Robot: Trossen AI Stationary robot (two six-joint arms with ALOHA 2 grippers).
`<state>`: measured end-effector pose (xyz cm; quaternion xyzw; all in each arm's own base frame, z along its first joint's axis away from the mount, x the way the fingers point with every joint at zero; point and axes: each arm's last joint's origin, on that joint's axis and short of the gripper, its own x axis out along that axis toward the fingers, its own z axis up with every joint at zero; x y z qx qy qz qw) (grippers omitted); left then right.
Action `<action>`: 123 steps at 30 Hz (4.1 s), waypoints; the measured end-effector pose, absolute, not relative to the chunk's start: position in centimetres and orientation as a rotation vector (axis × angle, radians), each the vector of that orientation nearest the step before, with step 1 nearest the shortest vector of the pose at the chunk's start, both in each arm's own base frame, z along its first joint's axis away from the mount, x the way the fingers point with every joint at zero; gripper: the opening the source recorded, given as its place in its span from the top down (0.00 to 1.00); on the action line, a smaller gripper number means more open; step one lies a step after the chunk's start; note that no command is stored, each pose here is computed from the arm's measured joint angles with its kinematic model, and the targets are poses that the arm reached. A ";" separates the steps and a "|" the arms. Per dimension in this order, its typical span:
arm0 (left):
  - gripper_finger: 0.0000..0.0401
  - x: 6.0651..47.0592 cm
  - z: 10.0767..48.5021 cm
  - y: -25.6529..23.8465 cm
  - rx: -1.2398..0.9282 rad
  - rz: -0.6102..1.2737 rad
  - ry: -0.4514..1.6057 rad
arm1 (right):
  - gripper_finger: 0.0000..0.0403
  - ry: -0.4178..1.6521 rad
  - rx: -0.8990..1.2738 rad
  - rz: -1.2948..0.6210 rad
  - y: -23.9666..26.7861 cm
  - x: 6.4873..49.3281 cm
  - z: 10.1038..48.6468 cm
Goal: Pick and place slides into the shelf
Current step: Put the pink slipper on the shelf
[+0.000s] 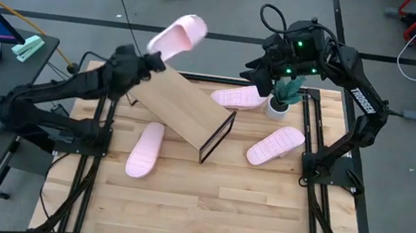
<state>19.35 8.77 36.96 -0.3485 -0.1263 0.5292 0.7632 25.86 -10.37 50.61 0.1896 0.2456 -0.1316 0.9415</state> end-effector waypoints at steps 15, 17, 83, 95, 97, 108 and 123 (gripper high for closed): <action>0.81 19.4 26.5 9.2 -1.254 1.103 -0.597 | 0.49 0.497 0.391 -0.270 -10.4 25.9 50.6; 0.81 19.3 26.5 8.5 -1.277 1.093 -0.599 | 0.49 0.497 0.391 -0.270 -10.4 25.9 50.6; 0.78 15.4 25.7 4.8 -1.340 1.320 -0.387 | 0.49 0.472 0.415 -0.279 -10.4 25.9 50.8; 0.49 15.5 25.6 4.7 -1.402 1.295 -0.356 | 0.49 0.472 0.415 -0.279 -10.4 25.9 50.8; 0.49 15.5 25.8 4.7 -1.406 1.278 -0.368 | 0.49 0.474 0.415 -0.279 -10.4 25.9 50.8; 0.59 14.9 26.2 4.5 -1.354 1.263 -0.325 | 0.49 0.489 0.417 -0.281 -10.4 25.9 50.7; 0.82 14.4 25.8 4.4 -1.302 1.313 -0.261 | 0.49 0.498 0.421 -0.282 -10.4 25.8 50.6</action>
